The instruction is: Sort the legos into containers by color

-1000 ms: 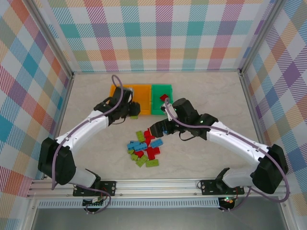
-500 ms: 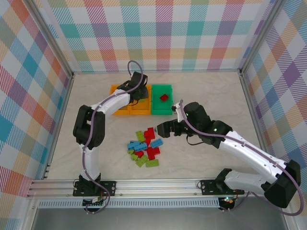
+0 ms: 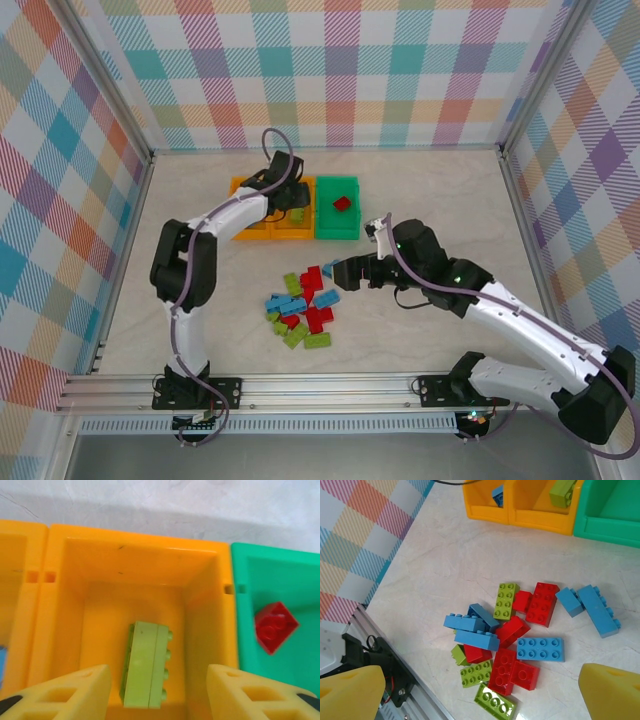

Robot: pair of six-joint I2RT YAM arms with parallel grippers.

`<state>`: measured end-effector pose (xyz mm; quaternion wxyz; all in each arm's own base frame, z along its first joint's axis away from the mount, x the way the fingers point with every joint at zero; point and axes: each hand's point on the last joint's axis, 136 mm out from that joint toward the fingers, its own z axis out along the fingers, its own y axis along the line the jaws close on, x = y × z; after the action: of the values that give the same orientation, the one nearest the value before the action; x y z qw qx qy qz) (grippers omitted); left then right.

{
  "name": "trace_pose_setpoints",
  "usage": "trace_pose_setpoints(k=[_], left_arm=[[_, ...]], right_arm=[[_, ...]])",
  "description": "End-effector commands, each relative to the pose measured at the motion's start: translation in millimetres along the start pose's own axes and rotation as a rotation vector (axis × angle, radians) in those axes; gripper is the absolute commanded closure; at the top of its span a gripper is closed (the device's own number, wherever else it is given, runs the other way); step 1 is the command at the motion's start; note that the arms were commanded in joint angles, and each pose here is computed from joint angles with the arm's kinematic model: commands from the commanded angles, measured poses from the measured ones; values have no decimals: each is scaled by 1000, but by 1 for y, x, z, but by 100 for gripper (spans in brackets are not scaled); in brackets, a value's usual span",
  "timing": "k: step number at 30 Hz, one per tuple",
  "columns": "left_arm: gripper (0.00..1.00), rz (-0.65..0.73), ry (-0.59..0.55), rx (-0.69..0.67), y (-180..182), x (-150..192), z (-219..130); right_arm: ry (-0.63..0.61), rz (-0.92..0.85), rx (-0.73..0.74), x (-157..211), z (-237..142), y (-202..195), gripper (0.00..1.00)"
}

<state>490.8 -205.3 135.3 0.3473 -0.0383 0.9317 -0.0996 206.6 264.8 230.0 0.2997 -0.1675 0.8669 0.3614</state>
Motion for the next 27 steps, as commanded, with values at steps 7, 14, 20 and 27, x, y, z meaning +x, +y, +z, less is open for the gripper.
trace_pose_setpoints(k=[7,14,20,27], left_arm=[[44,172,-172,302,-50,13,-186],[44,344,31,226,-5,125,-246],[44,270,258,236,18,204,-244],[30,329,309,67,48,230,-203]], right_arm=[[50,-19,108,-1,28,-19,0],[58,-54,114,-8,46,-21,0],[85,-54,113,-6,53,-21,0],[85,-37,112,-2,49,-22,0]])
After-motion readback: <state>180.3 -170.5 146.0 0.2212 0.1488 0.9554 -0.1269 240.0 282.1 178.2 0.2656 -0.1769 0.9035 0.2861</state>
